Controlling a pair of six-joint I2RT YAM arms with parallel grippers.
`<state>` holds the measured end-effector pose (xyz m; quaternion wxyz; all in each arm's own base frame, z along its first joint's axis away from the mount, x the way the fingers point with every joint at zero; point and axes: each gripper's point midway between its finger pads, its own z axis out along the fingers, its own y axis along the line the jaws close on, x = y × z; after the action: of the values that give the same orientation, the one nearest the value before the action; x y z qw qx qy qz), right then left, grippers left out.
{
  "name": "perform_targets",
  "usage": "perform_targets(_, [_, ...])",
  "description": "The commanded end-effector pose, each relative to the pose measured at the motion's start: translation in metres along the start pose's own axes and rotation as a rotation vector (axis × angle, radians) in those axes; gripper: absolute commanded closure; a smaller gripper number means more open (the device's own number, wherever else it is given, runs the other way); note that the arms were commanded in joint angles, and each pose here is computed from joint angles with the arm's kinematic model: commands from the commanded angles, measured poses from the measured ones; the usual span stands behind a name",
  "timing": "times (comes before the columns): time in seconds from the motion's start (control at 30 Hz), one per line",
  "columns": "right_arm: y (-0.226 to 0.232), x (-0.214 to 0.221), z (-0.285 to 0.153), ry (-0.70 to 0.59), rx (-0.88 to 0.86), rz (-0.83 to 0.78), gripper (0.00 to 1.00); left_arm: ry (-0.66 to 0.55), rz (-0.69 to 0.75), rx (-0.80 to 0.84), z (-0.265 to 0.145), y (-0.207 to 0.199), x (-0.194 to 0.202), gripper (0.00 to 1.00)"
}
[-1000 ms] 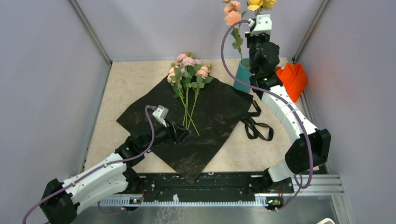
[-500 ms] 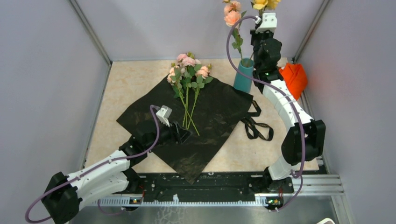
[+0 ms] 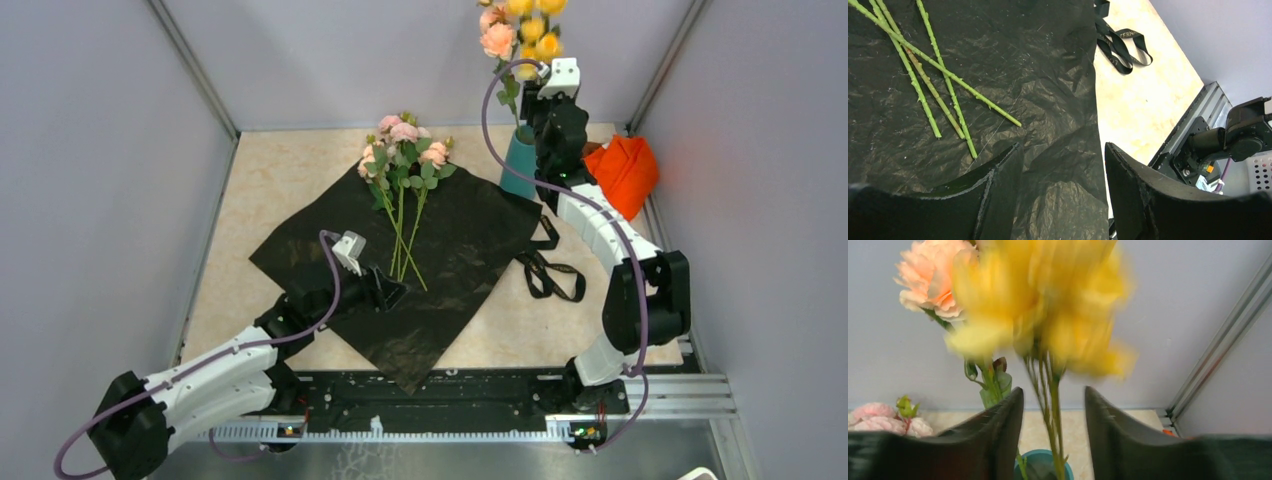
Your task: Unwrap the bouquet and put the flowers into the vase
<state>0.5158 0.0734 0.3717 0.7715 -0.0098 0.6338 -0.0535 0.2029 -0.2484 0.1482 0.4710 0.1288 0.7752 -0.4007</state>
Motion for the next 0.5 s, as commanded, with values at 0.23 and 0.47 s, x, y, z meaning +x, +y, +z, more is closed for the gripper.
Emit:
perform_targets(0.23, [-0.002, -0.051, -0.021, -0.105, -0.051, 0.096, 0.24, -0.063, 0.011, 0.011, 0.002, -0.005, -0.016, 0.33])
perform_targets(0.47, [0.005, -0.044, -0.057, -0.097, -0.105, 0.151, 0.24, -0.144, 0.050, -0.247, 0.020, 0.034, -0.049, 0.34])
